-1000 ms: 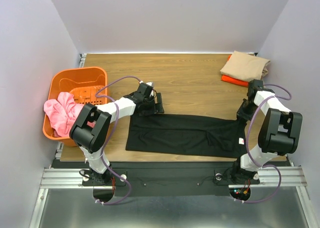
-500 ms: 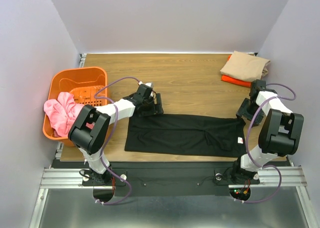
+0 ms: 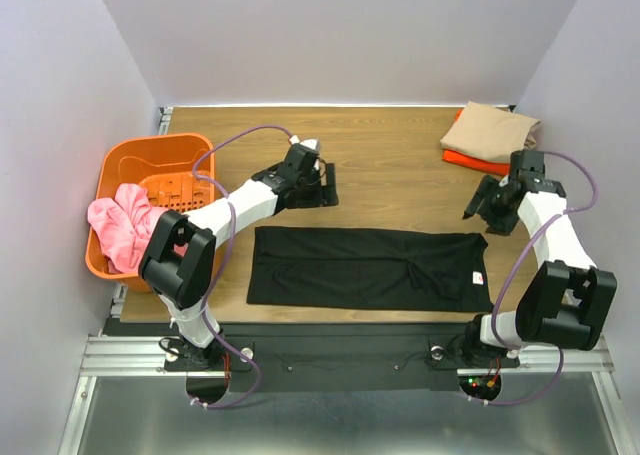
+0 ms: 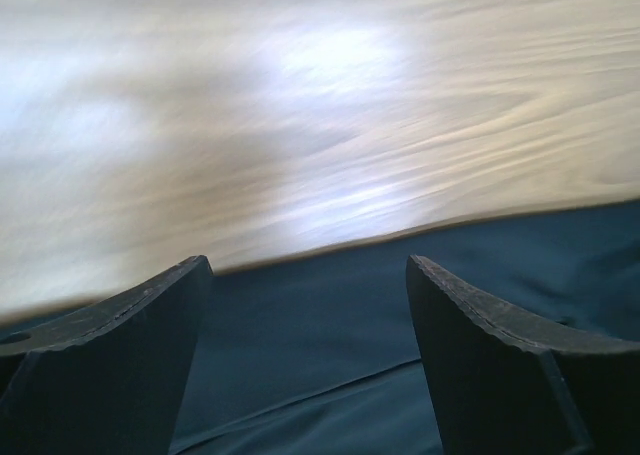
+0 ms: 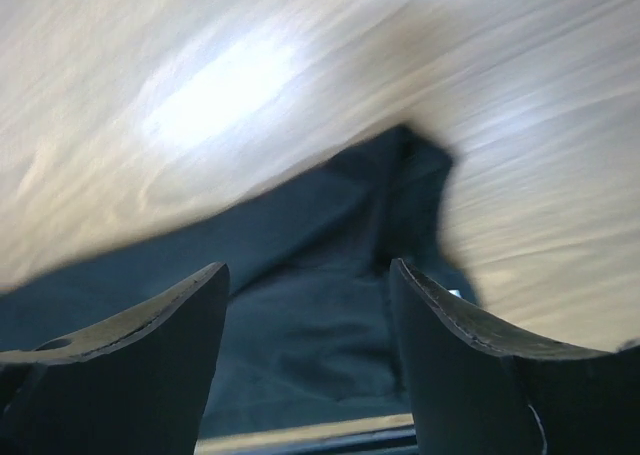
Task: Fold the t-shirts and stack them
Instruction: Fold the tshirt
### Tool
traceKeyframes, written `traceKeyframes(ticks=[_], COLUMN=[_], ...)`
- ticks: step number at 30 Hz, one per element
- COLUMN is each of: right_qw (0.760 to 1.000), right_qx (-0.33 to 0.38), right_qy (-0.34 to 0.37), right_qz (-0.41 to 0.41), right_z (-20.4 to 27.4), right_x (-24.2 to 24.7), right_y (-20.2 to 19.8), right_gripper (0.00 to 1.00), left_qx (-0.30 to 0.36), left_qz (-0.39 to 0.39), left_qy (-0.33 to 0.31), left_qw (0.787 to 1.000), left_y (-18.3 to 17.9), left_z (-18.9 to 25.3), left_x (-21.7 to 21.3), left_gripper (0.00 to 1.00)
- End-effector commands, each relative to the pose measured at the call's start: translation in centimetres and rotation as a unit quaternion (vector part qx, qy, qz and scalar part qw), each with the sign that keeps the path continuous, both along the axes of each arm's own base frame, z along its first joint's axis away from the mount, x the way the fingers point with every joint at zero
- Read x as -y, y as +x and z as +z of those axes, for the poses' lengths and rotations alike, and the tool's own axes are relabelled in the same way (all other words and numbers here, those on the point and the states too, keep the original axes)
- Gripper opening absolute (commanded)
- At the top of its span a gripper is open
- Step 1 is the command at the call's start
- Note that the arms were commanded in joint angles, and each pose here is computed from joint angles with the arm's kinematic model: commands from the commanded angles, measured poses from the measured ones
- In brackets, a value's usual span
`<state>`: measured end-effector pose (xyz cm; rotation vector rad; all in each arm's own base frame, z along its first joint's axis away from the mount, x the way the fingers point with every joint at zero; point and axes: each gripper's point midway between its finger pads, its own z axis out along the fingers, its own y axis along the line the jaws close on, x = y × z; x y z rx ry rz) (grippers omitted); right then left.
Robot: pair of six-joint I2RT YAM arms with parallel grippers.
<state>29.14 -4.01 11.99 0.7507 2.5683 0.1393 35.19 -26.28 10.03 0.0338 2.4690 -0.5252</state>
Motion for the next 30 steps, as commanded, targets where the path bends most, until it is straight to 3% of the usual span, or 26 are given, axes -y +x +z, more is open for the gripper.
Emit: traceKeyframes(ticks=[1,4,9,15,22,30], right_qw=[0.994,0.985,0.988,0.988,0.988,0.993], right_qx=[-0.034,-0.065,-0.099,-0.130,-0.148,-0.111], right_qy=[0.092,0.153,0.115,0.082,0.045,0.033], right_qz=[0.045,0.034,0.004,-0.014,-0.006,0.039], right_z=[-3.2,-5.5,-7.9,-9.8,-11.4,-11.3], right_x=[-3.8,-5.8,-4.3,-2.8,-1.0,-2.0], right_y=[-1.2,-2.4,-3.1,-2.8,-0.9,6.2], right_gripper=[0.71,0.70,0.70,0.70,0.70,0.70], left_qx=[0.017,0.009,-0.015,-0.045,-0.071,-0.091], left_qz=[-0.060,-0.101,-0.143,-0.162,-0.168,-0.108], left_qy=[0.000,-0.002,-0.023,-0.007,0.016,0.088], left_qw=[0.998,0.995,0.989,0.986,0.983,0.986], left_y=[-0.6,-2.4,-5.5,-7.6,-8.8,-8.6], left_z=[1.3,0.4,-1.7,-4.9,-7.5,-9.1], left_x=[3.1,5.0,6.8,6.2,5.1,1.9], left_gripper=[0.91,0.91,0.91,0.91,0.91,0.91])
